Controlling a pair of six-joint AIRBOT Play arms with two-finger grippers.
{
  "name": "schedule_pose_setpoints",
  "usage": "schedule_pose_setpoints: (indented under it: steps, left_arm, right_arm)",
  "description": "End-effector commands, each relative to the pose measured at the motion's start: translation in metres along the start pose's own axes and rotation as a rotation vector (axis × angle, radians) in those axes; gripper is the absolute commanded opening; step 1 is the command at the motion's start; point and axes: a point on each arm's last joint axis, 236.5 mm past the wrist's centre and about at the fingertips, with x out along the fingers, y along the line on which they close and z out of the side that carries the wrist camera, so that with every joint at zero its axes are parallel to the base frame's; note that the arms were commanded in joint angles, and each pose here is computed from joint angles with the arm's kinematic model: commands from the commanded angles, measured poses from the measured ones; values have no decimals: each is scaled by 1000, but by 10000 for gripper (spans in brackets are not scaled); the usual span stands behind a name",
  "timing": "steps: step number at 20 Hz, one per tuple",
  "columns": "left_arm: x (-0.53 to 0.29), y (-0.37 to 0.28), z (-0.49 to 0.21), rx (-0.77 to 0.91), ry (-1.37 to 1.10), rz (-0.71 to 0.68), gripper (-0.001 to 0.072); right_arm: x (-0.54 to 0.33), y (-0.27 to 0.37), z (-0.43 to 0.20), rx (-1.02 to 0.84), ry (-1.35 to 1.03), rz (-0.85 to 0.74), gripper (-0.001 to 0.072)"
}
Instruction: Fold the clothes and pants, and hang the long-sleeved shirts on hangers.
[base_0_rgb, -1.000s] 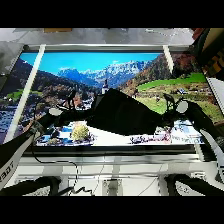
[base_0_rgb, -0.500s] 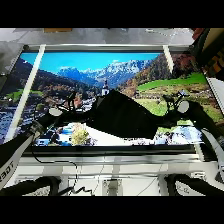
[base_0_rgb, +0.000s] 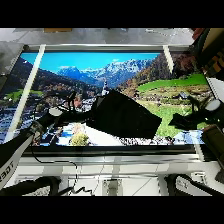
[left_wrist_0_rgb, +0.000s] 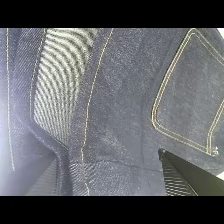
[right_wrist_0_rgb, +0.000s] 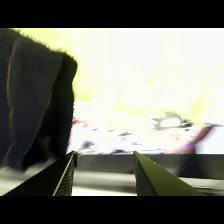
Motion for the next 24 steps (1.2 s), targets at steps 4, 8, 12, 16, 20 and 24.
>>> schedule_pose_setpoints:
  steps: [4,8,12,16,20,24]
  left_arm:
    - [0,3,5,1,-18,12,699]
    - [0,3,5,1,-18,12,698]
    - [0,3,4,2,-18,12,698]
    - [0,3,4,1,-17,13,699]
    - [0,3,4,1,-16,13,698]
    - [0,5,4,21,-17,15,690]
  right_arm:
    - [58,24,-4,266,-164,329,690]
    - [76,20,9,333,-240,260,677]
    - [85,40,20,316,-290,249,674]
    - [105,65,11,229,-266,225,671]
    - [112,82,13,199,-301,221,462]
    - [109,107,18,108,-313,236,47]
